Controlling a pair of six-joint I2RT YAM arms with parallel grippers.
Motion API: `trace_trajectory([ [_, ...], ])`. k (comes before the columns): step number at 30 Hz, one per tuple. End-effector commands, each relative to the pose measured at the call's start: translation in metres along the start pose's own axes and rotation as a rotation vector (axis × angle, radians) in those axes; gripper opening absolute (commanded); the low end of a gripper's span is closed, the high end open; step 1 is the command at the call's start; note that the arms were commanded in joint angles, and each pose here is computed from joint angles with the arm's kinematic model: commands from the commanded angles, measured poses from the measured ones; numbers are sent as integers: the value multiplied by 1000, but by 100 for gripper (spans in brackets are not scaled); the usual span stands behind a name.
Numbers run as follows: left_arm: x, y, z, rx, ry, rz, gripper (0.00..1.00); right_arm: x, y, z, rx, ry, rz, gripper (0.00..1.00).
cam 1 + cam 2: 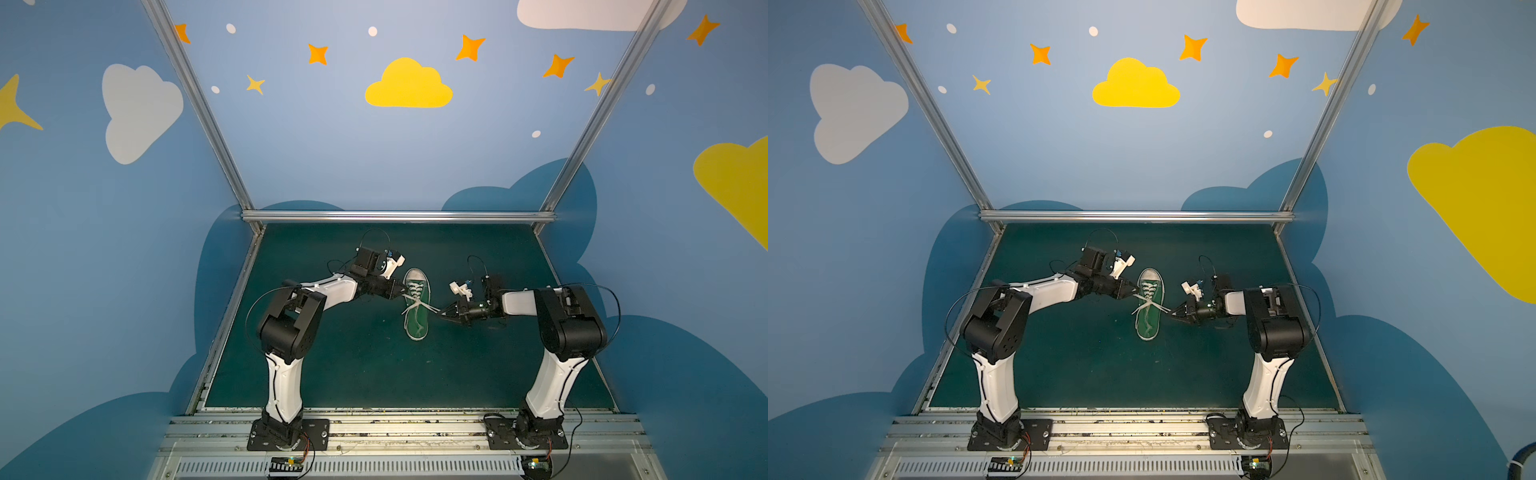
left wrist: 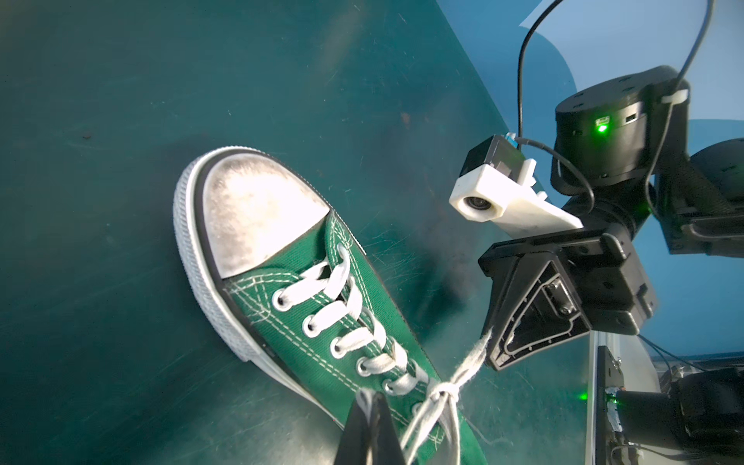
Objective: Tie the shoes
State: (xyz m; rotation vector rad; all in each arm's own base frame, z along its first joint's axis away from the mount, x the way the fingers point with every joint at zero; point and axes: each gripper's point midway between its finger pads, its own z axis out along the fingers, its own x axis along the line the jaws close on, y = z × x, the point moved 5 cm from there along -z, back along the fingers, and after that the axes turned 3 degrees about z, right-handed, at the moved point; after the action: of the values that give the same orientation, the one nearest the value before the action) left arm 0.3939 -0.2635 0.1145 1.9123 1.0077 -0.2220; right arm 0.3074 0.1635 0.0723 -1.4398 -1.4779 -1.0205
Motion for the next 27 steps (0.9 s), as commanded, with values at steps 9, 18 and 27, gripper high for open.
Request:
trace_trajectory([
  [9, 21, 20, -29, -96, 93, -1, 3, -12, -6, -13, -30, -36, 54, 0],
  [18, 25, 18, -34, -114, 96, -15, 3, -13, -5, -16, -40, -32, 61, 0],
  [27, 26, 15, -32, -117, 89, -28, 3, -15, -3, -19, -47, -38, 65, 0],
])
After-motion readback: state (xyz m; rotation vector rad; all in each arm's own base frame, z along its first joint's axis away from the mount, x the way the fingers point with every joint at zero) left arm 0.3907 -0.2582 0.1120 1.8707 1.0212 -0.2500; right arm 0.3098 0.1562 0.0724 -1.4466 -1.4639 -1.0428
